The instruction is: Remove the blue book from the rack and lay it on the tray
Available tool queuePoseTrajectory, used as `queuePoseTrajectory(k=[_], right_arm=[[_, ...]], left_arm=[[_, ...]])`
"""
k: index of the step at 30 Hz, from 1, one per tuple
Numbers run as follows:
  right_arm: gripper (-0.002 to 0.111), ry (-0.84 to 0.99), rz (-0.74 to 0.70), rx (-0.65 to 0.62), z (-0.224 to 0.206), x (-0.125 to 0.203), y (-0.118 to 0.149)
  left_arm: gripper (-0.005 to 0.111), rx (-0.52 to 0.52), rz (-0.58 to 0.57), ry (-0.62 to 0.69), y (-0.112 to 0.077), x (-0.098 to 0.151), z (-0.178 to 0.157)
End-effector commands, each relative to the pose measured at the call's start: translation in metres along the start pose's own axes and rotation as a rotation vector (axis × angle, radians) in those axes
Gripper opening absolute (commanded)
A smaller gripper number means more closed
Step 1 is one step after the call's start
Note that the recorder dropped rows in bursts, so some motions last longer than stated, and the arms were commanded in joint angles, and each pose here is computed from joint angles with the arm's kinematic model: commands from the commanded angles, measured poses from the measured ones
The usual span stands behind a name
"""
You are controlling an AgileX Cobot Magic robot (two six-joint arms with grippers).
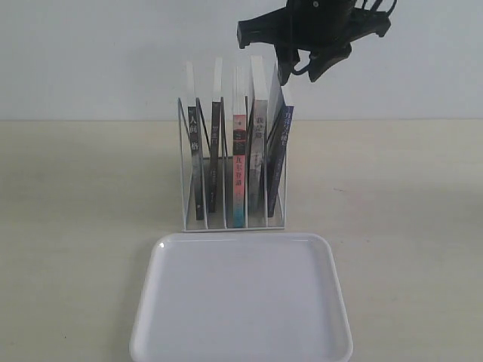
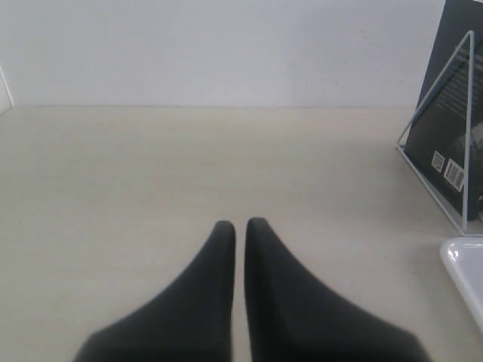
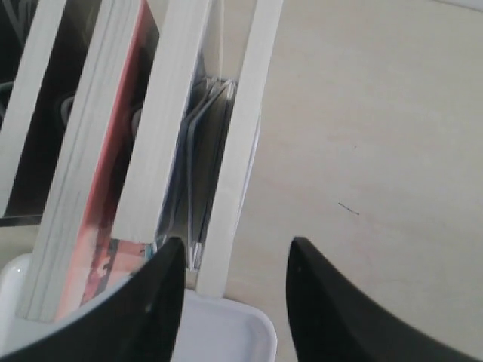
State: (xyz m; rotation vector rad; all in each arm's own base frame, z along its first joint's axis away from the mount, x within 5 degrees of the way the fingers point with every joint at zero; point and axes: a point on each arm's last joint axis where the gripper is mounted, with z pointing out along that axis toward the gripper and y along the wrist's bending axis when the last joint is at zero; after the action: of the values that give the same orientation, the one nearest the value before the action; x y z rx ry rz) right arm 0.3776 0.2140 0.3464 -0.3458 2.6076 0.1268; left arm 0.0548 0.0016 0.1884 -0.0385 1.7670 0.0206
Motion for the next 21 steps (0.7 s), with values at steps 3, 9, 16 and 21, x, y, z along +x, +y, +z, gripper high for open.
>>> queuePoseTrajectory(k=[3,9,16,21], right_arm=[[0.042,-0.027,0.004,-0.025,-0.001,-0.003,0.0],[0.042,-0.005,0.006,-0.032,0.009,-0.002,0.002],[0.042,0.027,0.005,-0.028,0.025,-0.001,0.004],[0.042,0.03,0.001,-0.019,0.028,-0.001,0.003]], left_arm=[[0.004,-0.001,-0.001,-0.007,0.0,0.0,0.0],[0.004,-0.001,-0.001,-0.007,0.0,0.0,0.0],[0.004,-0.001,-0.001,-0.007,0.0,0.0,0.0],[0.004,-0.001,-0.001,-0.007,0.0,0.0,0.0]])
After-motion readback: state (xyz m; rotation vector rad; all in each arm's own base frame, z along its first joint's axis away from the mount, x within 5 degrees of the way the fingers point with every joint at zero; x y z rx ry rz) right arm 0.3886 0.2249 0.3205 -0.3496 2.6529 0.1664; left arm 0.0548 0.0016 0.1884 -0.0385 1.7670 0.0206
